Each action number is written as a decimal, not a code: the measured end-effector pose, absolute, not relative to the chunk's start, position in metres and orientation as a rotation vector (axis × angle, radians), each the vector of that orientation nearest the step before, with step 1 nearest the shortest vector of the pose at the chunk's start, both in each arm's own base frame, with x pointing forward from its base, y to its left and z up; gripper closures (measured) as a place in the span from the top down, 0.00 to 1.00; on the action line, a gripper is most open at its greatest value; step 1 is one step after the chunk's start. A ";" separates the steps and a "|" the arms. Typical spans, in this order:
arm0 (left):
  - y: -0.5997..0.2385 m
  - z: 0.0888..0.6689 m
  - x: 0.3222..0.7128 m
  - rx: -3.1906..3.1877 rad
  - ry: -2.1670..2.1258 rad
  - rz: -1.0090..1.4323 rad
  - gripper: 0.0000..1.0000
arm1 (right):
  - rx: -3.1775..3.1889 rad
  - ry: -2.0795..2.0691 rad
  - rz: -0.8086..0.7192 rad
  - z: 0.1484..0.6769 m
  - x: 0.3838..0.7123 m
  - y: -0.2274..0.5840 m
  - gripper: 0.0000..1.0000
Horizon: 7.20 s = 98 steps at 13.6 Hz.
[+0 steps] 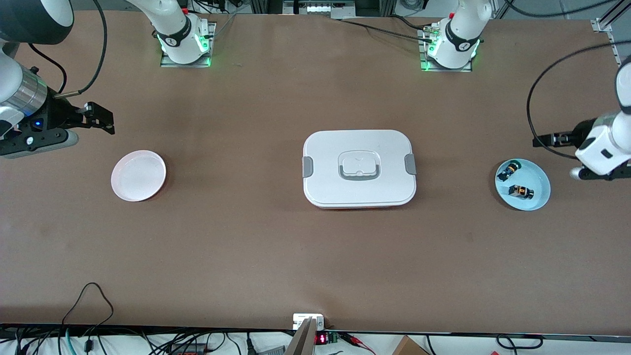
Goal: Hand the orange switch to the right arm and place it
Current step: 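Lower the left gripper over the blue dish onto the orange switch, then close the left gripper on the orange switch and lift it, then carry the switch to the box with the left gripper while the right gripper approaches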
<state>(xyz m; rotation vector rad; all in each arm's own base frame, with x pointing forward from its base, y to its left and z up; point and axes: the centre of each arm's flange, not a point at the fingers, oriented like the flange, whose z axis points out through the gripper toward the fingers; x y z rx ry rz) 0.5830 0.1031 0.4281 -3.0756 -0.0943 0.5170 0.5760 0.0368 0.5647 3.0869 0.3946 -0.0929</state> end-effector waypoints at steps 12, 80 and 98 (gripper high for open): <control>0.153 0.241 0.616 -3.107 0.217 0.107 1.00 | 3.087 0.392 -0.092 0.565 0.576 0.036 1.00; -0.307 0.418 0.652 -3.373 1.948 -1.875 0.72 | 4.069 0.253 -0.514 0.474 0.609 0.150 1.00; -0.364 0.411 0.603 -3.234 2.190 -1.942 0.72 | 4.467 -0.639 -0.872 0.419 0.619 0.308 1.00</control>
